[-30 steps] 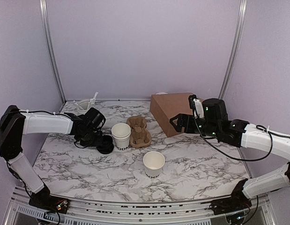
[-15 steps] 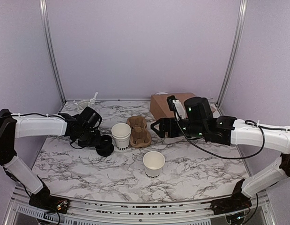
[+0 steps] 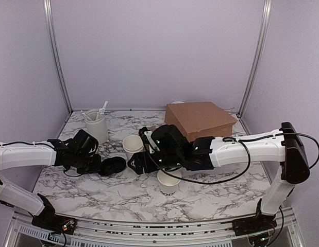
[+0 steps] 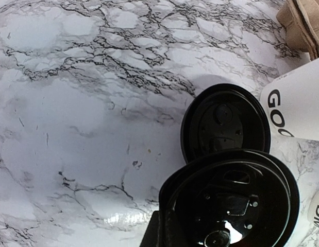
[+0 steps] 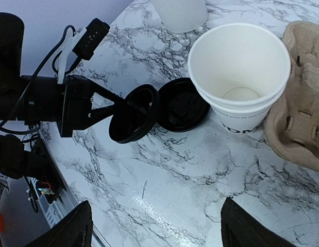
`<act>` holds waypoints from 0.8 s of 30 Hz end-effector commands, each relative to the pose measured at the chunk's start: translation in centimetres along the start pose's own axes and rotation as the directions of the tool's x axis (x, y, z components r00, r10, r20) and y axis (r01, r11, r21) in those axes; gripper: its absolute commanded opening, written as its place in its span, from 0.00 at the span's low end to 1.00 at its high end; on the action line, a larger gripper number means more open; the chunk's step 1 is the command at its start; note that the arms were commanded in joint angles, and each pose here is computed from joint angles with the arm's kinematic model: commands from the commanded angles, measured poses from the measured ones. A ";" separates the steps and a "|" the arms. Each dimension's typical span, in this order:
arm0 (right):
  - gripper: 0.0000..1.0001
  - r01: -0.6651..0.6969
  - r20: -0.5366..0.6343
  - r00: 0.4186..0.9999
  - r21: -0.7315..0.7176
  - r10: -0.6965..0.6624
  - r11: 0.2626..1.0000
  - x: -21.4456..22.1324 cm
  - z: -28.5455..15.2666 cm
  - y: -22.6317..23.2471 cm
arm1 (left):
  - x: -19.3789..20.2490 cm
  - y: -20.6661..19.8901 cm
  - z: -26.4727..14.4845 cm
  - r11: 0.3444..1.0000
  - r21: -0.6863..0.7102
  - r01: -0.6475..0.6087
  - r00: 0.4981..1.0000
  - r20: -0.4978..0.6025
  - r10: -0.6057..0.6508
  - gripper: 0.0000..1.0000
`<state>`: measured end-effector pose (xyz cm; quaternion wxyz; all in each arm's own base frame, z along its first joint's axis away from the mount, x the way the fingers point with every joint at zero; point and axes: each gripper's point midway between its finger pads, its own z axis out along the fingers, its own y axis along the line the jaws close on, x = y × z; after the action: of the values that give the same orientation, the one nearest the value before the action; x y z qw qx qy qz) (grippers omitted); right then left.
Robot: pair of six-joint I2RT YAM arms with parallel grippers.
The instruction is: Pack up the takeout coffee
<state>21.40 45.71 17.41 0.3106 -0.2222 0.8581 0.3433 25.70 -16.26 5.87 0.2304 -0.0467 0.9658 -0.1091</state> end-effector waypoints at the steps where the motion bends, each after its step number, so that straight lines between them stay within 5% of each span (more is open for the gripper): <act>1: 0.82 -0.021 0.046 0.999 -0.029 0.022 0.999 -2.0 0.4 2.2 | 0.2 -1.8 -1.5 0.992 0.126 0.009 1.000 0.026 -0.013 0.00; 11: 0.87 0.136 0.293 0.948 -0.014 -0.126 0.991 -7.5 -6.3 2.9 | -2.1 -8.9 -7.4 0.874 0.483 0.050 0.997 0.032 -0.075 0.00; 20: 0.89 0.312 0.405 0.890 -0.200 -0.211 0.929 -9.5 -11.5 3.4 | -5.2 -16.0 -13.0 0.661 0.745 0.093 0.992 -0.014 -0.124 0.00; 24: 0.91 0.454 0.478 0.819 -0.198 -0.319 0.869 -9.1 -13.6 4.2 | -5.6 -19.5 -15.6 0.544 0.833 0.100 0.993 -0.048 -0.109 0.00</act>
<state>22.66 40.25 30.39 0.4772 -0.2834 0.7194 0.4175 25.19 -27.83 21.44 0.2417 -0.0184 0.8452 -0.4763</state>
